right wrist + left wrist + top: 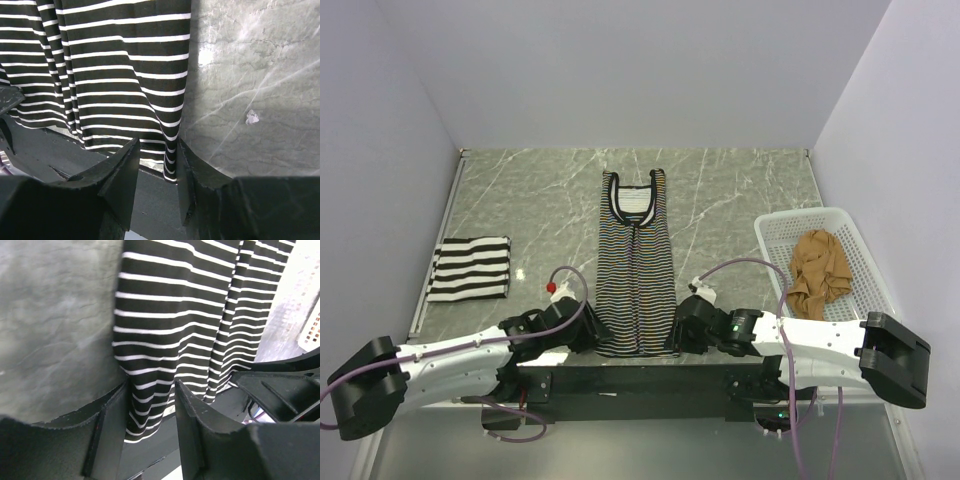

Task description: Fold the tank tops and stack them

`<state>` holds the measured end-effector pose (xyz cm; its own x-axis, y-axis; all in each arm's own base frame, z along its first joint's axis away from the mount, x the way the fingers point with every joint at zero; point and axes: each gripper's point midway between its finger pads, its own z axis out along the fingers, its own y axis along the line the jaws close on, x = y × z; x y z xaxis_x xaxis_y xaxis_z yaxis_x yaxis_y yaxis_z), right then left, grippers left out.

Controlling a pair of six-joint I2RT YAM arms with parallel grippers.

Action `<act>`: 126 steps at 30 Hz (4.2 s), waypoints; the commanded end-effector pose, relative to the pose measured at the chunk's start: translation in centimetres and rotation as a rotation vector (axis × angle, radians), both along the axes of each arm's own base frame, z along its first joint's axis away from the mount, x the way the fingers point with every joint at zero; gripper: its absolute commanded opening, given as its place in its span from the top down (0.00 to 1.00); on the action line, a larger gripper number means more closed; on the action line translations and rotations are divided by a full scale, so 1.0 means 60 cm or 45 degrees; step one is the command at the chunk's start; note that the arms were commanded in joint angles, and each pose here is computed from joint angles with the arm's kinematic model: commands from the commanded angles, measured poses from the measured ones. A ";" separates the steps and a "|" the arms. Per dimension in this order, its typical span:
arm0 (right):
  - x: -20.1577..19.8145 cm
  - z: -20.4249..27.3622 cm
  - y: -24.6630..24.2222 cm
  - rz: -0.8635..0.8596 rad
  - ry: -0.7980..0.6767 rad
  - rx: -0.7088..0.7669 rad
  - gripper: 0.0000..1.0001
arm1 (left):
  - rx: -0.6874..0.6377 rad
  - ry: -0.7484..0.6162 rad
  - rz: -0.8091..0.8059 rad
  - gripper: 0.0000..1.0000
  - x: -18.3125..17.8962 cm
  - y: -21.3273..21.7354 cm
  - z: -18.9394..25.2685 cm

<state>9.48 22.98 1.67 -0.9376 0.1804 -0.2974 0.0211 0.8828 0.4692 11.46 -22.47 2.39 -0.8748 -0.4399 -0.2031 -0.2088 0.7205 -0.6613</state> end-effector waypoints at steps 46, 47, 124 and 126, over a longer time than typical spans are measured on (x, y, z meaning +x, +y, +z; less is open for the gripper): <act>-0.039 -0.066 -0.094 -0.076 0.080 -0.167 0.60 | 0.195 0.140 -0.038 0.62 -0.056 0.059 -0.064; -0.040 -0.067 -0.095 -0.074 0.083 -0.165 0.62 | 0.193 0.147 -0.043 0.63 -0.059 0.059 -0.065; 0.582 0.144 0.044 -0.198 -0.289 0.023 1.00 | -0.067 -0.278 0.017 0.99 0.585 -0.036 0.144; 0.593 0.147 0.038 -0.212 -0.293 0.034 1.00 | -0.087 -0.264 0.019 0.99 0.594 -0.035 0.136</act>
<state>42.92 25.01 8.54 -0.8300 0.3204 -0.4565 0.0869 0.8828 0.4617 45.45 -23.91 8.48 -0.8139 -0.4868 -0.3172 -0.1473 0.7010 -0.6978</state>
